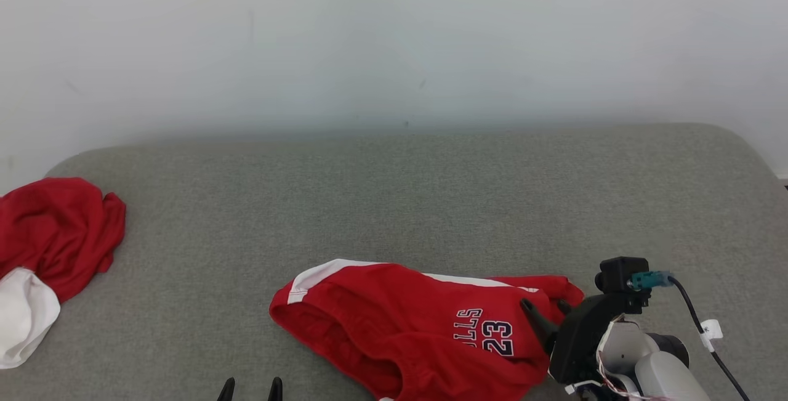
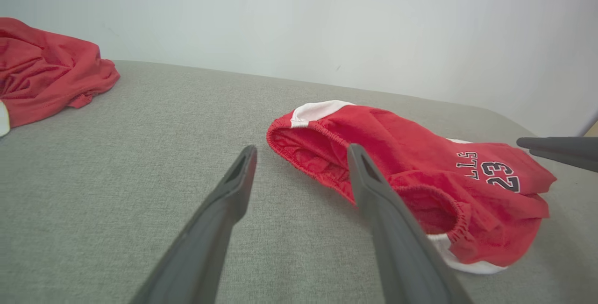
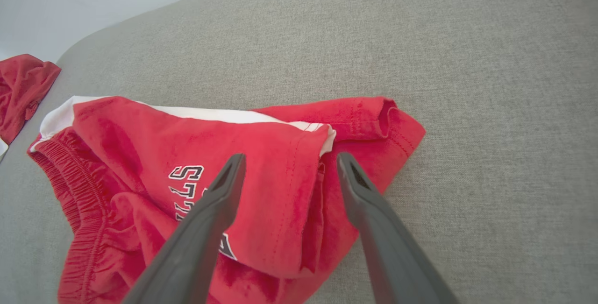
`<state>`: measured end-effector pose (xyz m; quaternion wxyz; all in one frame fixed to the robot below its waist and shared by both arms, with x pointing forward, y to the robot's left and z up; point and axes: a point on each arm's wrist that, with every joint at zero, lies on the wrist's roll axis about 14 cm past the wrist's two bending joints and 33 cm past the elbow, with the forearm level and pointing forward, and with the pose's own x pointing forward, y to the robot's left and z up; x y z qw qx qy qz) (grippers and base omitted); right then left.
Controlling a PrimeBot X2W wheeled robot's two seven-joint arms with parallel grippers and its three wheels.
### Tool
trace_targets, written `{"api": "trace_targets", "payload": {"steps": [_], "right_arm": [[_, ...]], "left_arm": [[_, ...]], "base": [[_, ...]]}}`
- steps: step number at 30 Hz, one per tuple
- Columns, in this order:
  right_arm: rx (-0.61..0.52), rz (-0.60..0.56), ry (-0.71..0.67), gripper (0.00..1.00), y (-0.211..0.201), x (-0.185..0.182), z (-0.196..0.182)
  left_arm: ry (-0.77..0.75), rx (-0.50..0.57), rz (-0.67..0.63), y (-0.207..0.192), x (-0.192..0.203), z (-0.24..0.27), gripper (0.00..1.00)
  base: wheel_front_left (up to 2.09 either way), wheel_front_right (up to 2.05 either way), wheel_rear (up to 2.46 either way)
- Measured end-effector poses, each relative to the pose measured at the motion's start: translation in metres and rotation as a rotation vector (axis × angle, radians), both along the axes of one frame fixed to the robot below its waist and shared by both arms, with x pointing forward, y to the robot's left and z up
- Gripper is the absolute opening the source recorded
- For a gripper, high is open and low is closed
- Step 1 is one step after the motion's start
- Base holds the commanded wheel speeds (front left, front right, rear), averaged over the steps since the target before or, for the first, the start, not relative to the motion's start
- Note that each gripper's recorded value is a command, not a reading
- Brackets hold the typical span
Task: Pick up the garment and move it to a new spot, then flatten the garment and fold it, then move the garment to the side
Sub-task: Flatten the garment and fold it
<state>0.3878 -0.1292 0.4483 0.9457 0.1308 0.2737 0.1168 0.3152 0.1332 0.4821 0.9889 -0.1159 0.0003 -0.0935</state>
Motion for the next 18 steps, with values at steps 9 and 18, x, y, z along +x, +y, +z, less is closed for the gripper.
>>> {"api": "trace_targets", "payload": {"steps": [9, 18], "right_arm": [[0.003, 0.007, 0.096, 1.0, 0.005, 0.011, -0.012], [0.005, 0.013, 0.142, 1.0, 0.012, 0.019, -0.023]], "left_arm": [[0.009, 0.005, 0.017, 0.006, -0.005, -0.003, 1.0], [0.018, 0.007, 0.029, 0.01, -0.009, -0.006, 1.0]], "base": [[0.0, 0.0, 0.0], [0.0, 0.0, 0.0]]}}
